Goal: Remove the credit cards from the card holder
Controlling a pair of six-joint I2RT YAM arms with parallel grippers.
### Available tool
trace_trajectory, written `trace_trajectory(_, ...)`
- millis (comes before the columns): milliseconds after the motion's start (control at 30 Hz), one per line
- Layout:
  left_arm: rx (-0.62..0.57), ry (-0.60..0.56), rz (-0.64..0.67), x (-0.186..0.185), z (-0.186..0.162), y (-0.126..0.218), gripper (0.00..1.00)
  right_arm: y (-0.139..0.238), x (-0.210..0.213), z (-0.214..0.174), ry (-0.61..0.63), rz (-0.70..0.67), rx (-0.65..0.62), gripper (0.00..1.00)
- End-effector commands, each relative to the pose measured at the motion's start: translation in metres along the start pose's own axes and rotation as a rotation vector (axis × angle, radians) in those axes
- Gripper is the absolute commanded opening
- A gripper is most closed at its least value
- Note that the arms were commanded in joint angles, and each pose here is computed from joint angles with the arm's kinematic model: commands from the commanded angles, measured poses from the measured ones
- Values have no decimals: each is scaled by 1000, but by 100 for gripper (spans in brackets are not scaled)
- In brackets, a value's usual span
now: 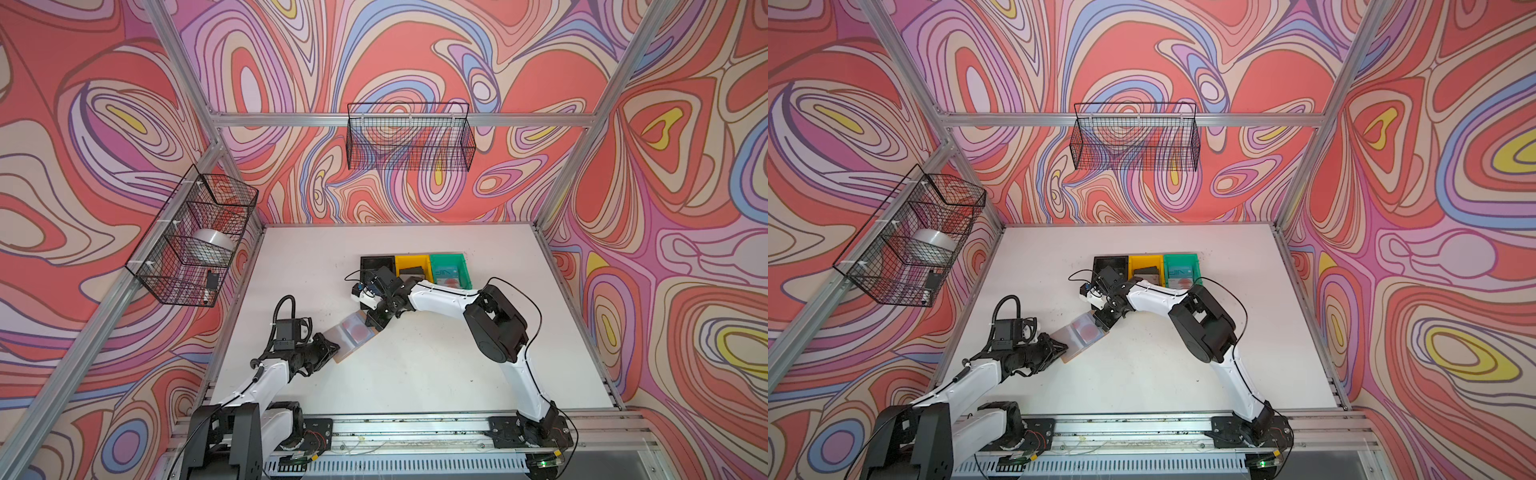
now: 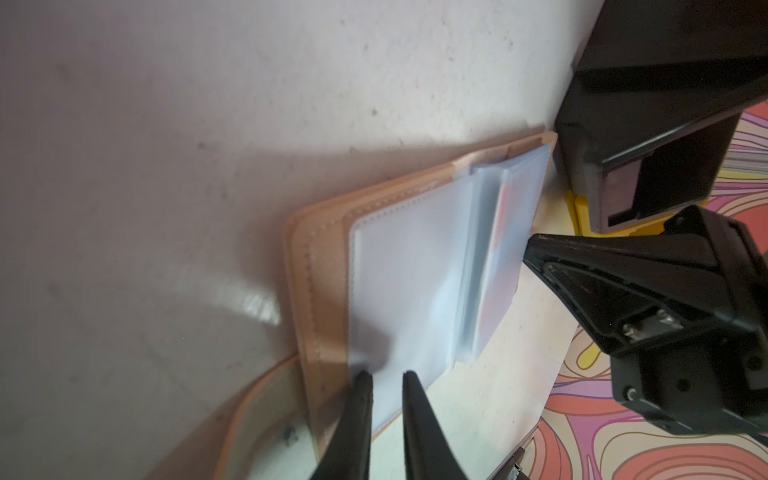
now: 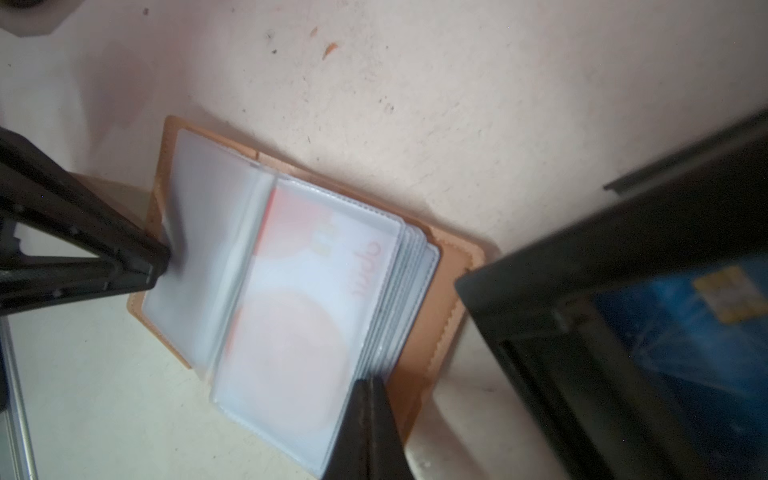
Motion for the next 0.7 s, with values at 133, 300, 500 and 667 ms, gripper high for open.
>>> trace_trajectory(133, 16, 48, 159, 31, -15, -4, 19, 4, 10, -1, -19, 55, -5, 0)
trace_trajectory(300, 15, 48, 159, 31, -15, -4, 19, 1, 14, -1, -23, 78, -8, 0)
trace_trajectory(500, 16, 48, 158, 31, -15, -5, 19, 1, 15, 0, -19, 80, -3, 0)
trace_trajectory(667, 16, 47, 158, 31, -15, -5, 19, -1, 14, 0, -24, 78, 5, 0)
Point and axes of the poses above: each gripper's point midway between its finger pads, its own y axis back along the fingers, its own x axis along the line the jaws close on, z = x × y, the point moved 7 cm from there along y, back along the fingers, and after that the axes turned 5 degrees about -y, right-handed, at the moved point
